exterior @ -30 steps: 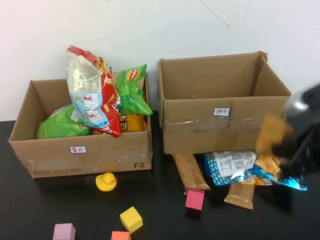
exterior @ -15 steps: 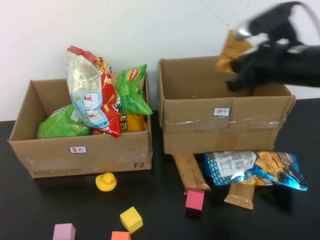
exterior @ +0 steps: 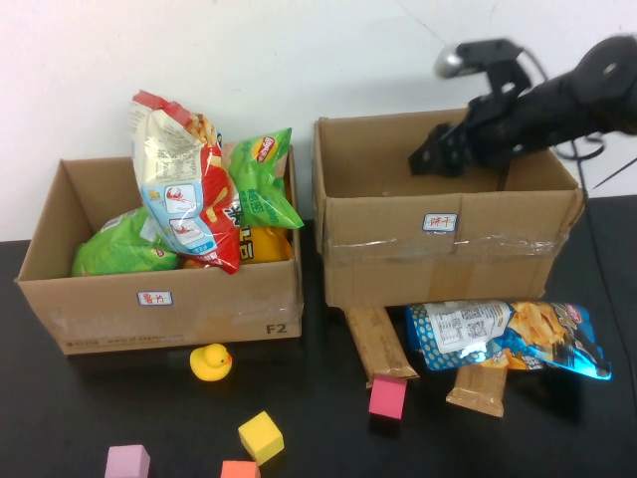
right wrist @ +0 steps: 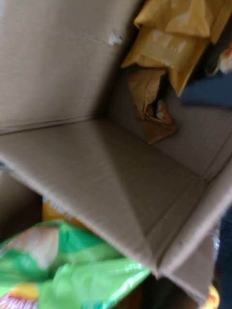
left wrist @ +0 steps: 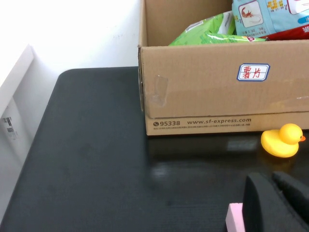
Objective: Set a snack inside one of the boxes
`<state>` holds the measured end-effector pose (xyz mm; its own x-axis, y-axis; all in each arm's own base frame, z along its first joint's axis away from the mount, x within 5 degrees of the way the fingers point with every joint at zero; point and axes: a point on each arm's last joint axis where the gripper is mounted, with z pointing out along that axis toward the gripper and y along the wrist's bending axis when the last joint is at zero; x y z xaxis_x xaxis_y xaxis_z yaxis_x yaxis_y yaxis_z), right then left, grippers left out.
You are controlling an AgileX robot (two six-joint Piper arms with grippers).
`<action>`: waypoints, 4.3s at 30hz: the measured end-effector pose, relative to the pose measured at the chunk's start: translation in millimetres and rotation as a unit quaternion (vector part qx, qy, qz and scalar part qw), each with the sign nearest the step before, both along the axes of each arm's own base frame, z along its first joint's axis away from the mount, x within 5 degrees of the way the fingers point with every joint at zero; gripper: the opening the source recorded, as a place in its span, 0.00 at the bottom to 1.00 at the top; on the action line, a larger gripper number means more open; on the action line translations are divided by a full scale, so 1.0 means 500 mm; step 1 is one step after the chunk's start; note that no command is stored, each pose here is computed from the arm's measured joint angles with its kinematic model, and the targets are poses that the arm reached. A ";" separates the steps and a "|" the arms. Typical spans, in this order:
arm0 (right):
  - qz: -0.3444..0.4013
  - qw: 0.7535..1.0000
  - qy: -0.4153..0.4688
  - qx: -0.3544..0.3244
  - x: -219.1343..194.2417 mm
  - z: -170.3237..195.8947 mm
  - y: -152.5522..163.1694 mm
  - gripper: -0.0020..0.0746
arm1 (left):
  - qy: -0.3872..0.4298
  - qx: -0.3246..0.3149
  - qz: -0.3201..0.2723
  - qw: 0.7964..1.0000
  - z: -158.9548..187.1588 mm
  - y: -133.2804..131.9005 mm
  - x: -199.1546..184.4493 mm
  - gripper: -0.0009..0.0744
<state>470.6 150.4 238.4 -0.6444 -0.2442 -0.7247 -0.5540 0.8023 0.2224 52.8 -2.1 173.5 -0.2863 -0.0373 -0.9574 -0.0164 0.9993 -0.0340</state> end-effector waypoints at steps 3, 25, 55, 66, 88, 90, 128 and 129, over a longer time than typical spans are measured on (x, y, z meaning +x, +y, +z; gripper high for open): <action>0.012 1.000 -0.021 -0.002 -0.019 0.062 -0.017 0.40 | 0.000 0.000 0.000 1.000 0.000 0.000 0.000 0.01; 0.037 0.947 -0.317 -0.043 -0.603 0.351 -0.157 0.03 | 0.000 0.000 0.000 1.000 0.000 0.000 0.000 0.01; -0.213 0.911 -0.348 -0.060 -0.800 -0.023 -0.280 0.03 | 0.000 0.000 0.000 1.000 0.000 0.000 0.000 0.01; -0.335 0.889 -0.302 -0.077 -0.817 -0.107 -0.314 0.03 | 0.000 0.000 0.000 1.000 0.000 0.000 0.000 0.01; -0.334 0.917 -0.215 -0.040 -0.838 -0.141 -0.308 0.03 | 0.000 -0.001 0.000 1.000 0.000 0.000 0.000 0.01; -0.334 0.917 -0.215 -0.040 -0.838 -0.141 -0.308 0.03 | 0.000 -0.001 0.000 1.000 0.000 0.000 0.000 0.01; -0.335 0.917 -0.214 -0.038 -0.838 -0.141 -0.308 0.03 | 0.000 -0.001 0.005 1.000 0.000 0.001 0.000 0.01; -0.335 0.917 -0.214 -0.038 -0.838 -0.141 -0.308 0.03 | 0.000 -0.001 0.005 1.000 0.000 0.001 0.000 0.01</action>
